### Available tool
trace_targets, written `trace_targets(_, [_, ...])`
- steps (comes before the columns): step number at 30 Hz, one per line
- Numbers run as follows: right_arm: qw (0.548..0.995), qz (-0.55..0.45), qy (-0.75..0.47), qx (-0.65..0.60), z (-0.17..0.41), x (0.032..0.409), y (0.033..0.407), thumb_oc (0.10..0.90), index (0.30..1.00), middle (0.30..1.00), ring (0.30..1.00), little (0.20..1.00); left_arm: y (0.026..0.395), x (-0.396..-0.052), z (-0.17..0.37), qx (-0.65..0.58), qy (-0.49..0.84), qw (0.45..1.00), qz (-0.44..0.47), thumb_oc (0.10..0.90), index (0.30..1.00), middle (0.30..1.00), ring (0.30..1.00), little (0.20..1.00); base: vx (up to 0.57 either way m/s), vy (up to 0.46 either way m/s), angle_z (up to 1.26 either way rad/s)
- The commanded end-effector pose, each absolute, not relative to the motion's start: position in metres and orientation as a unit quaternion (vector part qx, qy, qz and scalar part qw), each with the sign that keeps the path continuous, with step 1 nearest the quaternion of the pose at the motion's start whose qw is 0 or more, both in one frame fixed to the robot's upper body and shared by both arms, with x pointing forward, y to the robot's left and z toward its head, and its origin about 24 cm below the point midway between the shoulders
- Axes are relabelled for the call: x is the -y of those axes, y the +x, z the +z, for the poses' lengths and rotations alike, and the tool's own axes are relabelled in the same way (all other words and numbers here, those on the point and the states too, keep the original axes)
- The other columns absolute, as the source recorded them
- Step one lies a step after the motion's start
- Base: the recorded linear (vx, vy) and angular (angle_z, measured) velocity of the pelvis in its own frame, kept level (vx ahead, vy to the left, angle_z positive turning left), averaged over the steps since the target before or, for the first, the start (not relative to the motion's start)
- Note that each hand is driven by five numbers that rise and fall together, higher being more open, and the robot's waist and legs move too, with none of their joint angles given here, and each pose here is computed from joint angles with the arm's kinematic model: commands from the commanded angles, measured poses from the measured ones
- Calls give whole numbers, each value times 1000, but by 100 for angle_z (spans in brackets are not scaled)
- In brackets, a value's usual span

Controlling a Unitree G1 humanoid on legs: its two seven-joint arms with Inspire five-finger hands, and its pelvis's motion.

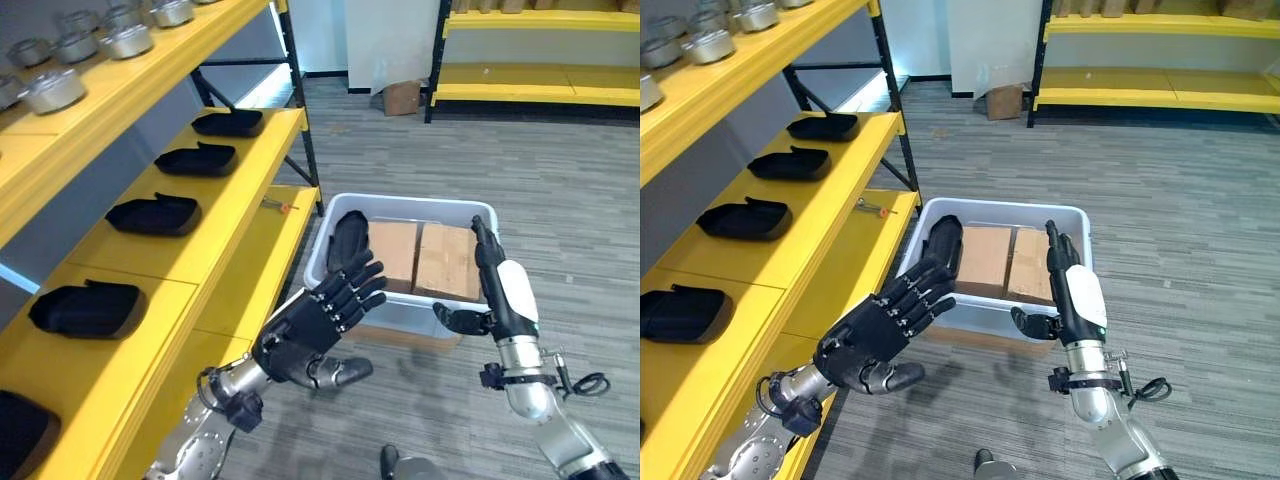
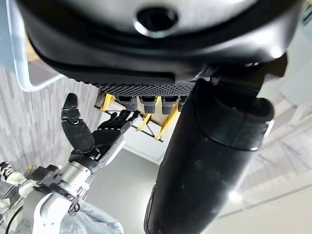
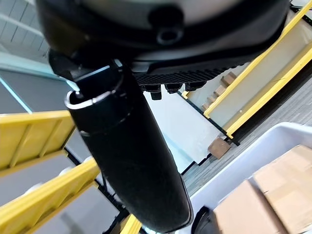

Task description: Move parts from the plastic box to the shelf.

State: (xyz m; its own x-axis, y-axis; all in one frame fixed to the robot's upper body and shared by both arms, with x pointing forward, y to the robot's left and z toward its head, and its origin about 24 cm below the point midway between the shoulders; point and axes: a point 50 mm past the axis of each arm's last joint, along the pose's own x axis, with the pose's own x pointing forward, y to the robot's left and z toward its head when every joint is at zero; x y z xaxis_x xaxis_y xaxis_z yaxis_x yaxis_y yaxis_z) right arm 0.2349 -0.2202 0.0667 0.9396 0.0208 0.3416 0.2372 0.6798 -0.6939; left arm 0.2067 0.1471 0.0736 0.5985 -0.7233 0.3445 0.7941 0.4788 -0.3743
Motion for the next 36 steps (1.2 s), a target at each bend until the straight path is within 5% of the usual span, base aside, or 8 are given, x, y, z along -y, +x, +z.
trace_targets(1, [872,-52,-385,299,114,210,241,900,1000,1000,1000,1000,217,-146,110,173,-246,842,-447,900,1000,1000,1000,1000,58,-41,-40])
trace_targets(21, [882,34,-397,252,100,208,218,900,1000,1000,1000,1000,207,-173,104,160,-251,852,-431,900,1000,1000,1000,1000,188,86,-38])
trace_targets(36, [867,9,-412,280,114,191,239,900,1000,1000,1000,1000,216,-154,106,137,-245,832,-479,900,1000,1000,1000,1000,155,197,14])
